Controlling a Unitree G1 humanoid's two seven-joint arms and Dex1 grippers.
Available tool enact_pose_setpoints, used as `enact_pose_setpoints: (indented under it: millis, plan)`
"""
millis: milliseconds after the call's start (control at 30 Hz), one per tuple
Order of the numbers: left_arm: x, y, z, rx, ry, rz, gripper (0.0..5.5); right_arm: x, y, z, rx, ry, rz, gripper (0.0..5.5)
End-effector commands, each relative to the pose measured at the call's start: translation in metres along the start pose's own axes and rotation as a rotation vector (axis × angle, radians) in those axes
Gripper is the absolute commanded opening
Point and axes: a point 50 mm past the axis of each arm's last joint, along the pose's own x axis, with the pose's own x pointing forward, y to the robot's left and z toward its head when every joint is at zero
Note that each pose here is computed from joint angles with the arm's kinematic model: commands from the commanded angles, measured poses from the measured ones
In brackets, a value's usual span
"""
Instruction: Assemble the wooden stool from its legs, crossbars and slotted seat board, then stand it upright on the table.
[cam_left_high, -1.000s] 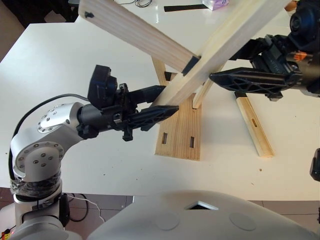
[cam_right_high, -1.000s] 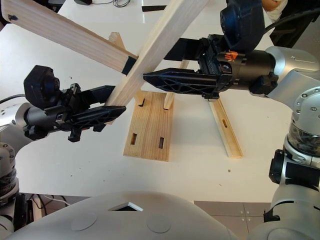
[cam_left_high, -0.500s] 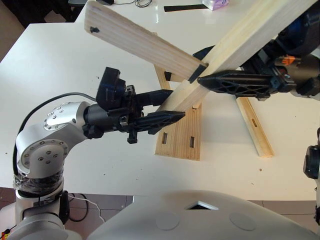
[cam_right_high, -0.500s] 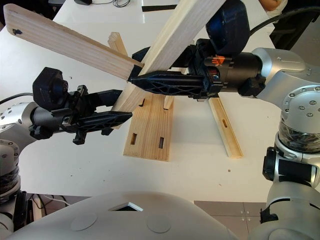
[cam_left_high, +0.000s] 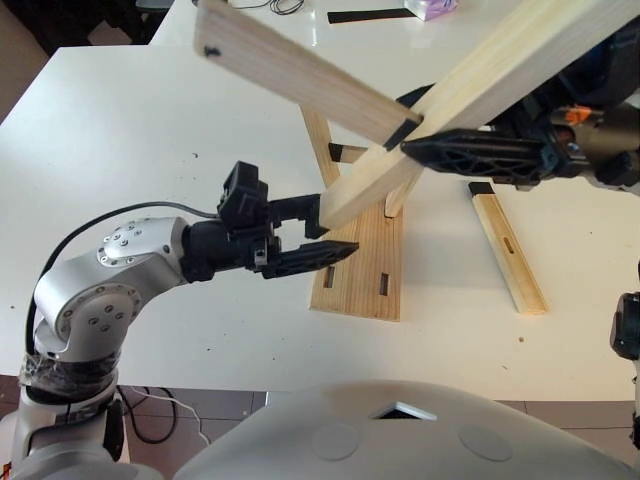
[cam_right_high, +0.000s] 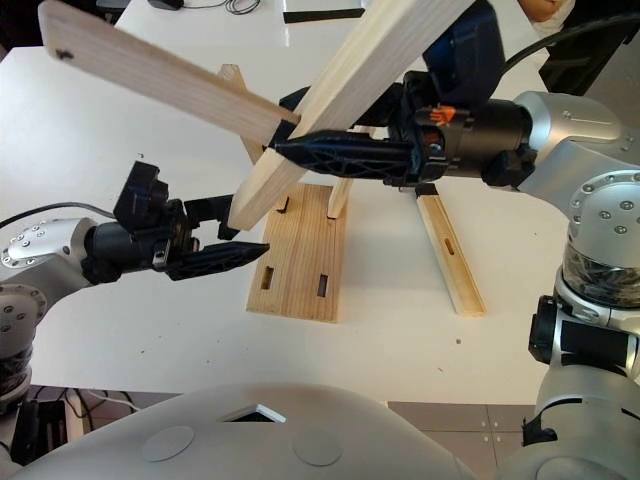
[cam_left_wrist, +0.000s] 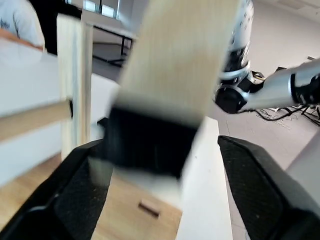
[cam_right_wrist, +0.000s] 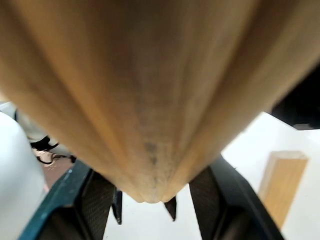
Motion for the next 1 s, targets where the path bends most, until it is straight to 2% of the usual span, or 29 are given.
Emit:
enact_pose_setpoints:
  millis: [33, 167, 400, 667, 1000]
  plan:
    - [-0.033, 0.008, -0.022, -0.008, 0.079, 0.139, 3.59, -0.017, -0.003, 0.017, -0.106, 0.013, -0.116, 2.0]
    - [-0.052, 0.028, -0.024, 0.022, 0.058, 0.304, 3.59, -0.034, 0.002, -0.019, -0.045, 0.192, -0.207, 2.0]
    - [-0.06, 0.044, -0.023, 0.059, 0.029, 0.424, 3.59, -0.039, 0.025, -0.079, -0.054, 0.503, -0.143, 2.0]
    - [-0.062, 0.05, -0.017, 0.082, 0.014, 0.443, 3.59, -0.029, 0.037, -0.105, -0.147, 0.545, -0.079, 2.0]
    - [-0.065, 0.052, -0.015, 0.088, 0.02, 0.446, 3.59, -0.024, 0.048, -0.101, -0.15, 0.514, -0.036, 2.0]
